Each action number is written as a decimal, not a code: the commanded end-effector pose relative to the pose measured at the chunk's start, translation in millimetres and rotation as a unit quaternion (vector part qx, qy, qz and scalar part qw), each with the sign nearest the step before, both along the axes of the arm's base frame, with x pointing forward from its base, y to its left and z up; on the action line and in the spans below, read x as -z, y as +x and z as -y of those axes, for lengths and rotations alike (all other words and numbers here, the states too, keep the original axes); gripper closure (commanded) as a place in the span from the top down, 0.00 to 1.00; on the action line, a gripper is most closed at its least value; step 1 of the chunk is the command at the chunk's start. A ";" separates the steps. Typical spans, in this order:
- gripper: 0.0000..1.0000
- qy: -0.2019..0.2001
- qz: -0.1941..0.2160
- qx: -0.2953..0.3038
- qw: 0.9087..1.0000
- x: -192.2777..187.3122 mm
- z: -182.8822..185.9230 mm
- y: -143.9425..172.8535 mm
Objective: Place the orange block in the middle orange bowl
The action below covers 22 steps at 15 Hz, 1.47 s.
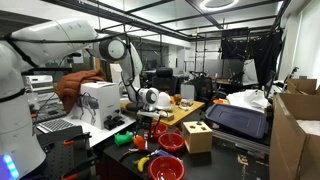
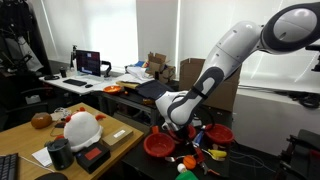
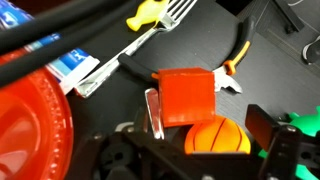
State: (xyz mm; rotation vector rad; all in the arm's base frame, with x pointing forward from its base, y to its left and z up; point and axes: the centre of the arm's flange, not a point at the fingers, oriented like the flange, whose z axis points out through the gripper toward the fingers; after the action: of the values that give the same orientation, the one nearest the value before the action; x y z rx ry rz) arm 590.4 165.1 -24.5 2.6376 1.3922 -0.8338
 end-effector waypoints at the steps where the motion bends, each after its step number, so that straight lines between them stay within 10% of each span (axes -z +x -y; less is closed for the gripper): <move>1: 1.00 -0.005 -0.005 -0.004 1.000 6.6 5.0 5.3; 13: 1.00 -0.009 -0.028 -0.014 0.999 21.8 4.0 3.0; 22: 0.26 -0.020 -0.039 -0.011 0.999 28.3 4.3 -8.3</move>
State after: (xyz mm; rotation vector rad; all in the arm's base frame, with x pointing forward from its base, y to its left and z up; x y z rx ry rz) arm 580.9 158.2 -55.5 2.6062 1.3911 -0.9319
